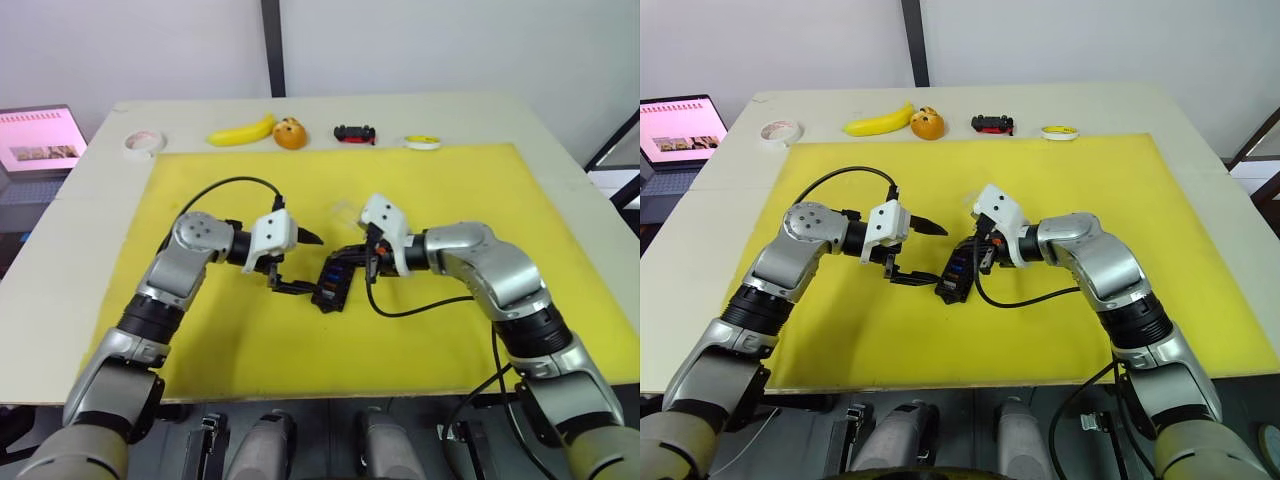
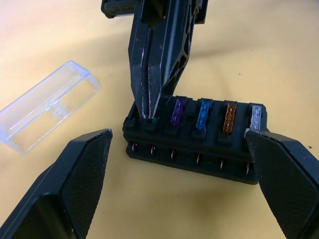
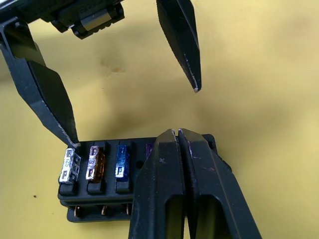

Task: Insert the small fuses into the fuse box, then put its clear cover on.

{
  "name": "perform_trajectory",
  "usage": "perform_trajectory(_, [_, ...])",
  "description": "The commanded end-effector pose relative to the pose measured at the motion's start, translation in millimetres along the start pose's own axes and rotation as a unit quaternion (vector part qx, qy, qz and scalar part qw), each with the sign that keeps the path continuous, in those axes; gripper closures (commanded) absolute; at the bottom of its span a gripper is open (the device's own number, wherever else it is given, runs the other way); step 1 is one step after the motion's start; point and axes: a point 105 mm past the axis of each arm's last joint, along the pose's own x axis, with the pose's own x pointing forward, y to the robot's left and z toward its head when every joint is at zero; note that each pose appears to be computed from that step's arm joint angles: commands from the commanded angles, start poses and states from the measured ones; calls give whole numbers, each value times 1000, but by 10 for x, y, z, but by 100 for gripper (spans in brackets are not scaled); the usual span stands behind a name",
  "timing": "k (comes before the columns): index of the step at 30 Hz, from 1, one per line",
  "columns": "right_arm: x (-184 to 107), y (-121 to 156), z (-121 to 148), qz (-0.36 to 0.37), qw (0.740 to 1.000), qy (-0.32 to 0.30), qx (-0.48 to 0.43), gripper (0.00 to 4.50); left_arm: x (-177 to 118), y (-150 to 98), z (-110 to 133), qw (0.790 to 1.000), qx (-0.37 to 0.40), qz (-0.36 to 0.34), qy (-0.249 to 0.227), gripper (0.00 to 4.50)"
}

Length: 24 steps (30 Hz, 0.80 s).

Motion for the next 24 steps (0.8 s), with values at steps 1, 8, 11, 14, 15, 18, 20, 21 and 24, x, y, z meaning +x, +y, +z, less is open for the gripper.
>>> perform_trajectory(1, [-8,11,-35,5,1000,1,10,441,-26,51,61,1000,20,5,-2,0])
perform_trajectory(8, [-32,10,138,11,999,-30,17,441,-38,62,44,1000,20,6,-1,0])
perform_trajectory(11, [-56,42,210,25,998,-48,12,441,-40,66,45,1000,22,6,1,0])
perform_trajectory(14, [-64,12,213,18,999,-49,12,441,-47,62,46,1000,23,6,2,0])
perform_trajectory(15, [-65,8,215,17,999,-50,11,441,-49,59,43,1000,23,5,2,0])
perform_trajectory(18, [-61,-1,200,16,999,-46,12,441,-56,63,40,1000,24,6,4,0])
perform_trajectory(20, [-50,-8,156,14,999,-35,8,441,-56,69,44,1000,23,7,4,0])
perform_trajectory(21, [-46,-10,155,13,999,-36,6,441,-57,70,46,1000,23,7,4,0])
perform_trajectory(24, [-44,-11,168,13,999,-41,12,441,-61,69,46,1000,23,7,4,0])
